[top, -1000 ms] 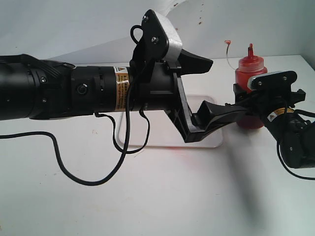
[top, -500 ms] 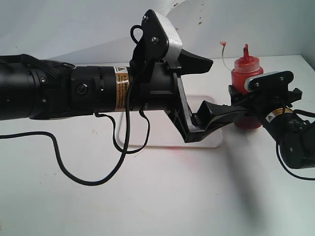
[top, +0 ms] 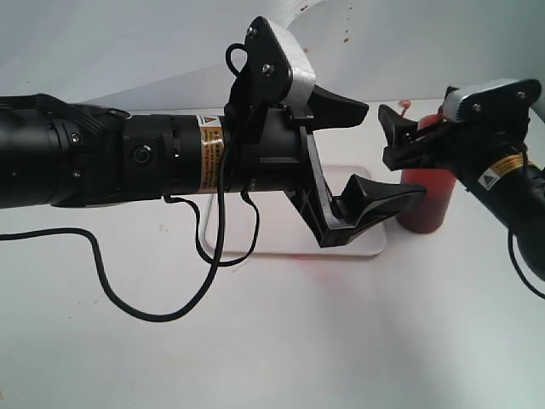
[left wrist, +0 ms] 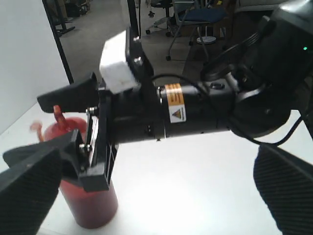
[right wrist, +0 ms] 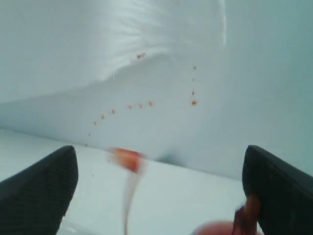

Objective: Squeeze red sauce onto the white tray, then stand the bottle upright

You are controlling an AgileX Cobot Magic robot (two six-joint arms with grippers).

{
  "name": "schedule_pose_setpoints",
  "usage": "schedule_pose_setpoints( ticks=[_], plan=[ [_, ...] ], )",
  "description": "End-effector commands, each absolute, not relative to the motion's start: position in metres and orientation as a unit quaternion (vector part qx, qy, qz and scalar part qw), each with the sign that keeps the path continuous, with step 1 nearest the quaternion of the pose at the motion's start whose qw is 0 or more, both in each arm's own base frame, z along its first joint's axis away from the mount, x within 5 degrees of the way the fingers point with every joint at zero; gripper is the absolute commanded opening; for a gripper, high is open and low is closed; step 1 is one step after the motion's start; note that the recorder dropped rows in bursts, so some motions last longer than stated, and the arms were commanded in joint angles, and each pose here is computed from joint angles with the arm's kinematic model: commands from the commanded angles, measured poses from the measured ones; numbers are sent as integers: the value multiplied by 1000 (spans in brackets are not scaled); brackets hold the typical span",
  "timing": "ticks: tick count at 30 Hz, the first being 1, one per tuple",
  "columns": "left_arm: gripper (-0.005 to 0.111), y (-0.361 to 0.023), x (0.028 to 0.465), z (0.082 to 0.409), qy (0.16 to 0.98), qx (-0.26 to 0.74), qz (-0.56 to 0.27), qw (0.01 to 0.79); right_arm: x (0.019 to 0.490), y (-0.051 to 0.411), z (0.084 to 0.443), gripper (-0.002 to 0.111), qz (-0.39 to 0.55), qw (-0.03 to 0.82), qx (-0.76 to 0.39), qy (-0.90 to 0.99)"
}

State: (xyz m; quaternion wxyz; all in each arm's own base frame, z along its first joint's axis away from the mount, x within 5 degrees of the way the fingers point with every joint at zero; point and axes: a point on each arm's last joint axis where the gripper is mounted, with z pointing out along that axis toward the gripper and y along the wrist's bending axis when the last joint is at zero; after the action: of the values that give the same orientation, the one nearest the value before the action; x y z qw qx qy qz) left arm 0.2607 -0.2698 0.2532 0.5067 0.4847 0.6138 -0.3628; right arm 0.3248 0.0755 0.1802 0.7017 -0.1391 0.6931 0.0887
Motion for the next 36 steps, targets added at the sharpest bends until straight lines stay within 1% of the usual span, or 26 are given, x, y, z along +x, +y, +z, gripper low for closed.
schedule_pose_setpoints(
  ticks=[1,9,13,16,19,23,26,27,28,29,31,32,34,36],
  plan=[
    [105,-270,260,256,612,483,-363,510,315,74,218,83,95,741,-139,650],
    [105,-270,260,256,612,483,-363,510,282,66,295,82,89,813,-123,562],
    [105,-270,260,257,614,481,-365,509,250,59,339,77,82,840,-119,523],
    [105,-269,259,261,632,452,-386,497,224,51,361,66,70,840,-109,526],
    [105,-265,256,273,630,450,-378,508,199,44,373,49,37,820,-122,558],
    [105,-252,248,300,630,447,-341,536,167,36,382,24,-11,798,-147,584],
    [105,-237,241,324,644,428,-306,555,150,32,388,4,-15,799,-144,584],
    [104,-231,238,333,650,417,-298,561,145,30,389,0,-13,799,-141,585],
    [103,-226,235,339,657,404,-295,564,141,29,390,0,-11,797,-138,588],
    [99,-220,230,348,659,396,-292,569,137,28,390,0,-10,795,-135,591],
    [86,-211,220,364,654,388,-293,580,133,27,389,0,-10,789,-134,600],
    [75,-207,214,371,650,386,-295,584,130,26,389,0,-11,785,-134,604],
    [47,-199,204,382,644,382,-301,590,128,25,387,0,-12,776,-134,616],
    [11,-193,191,394,638,380,-323,587,128,25,385,0,-12,768,-135,625]
  ],
)
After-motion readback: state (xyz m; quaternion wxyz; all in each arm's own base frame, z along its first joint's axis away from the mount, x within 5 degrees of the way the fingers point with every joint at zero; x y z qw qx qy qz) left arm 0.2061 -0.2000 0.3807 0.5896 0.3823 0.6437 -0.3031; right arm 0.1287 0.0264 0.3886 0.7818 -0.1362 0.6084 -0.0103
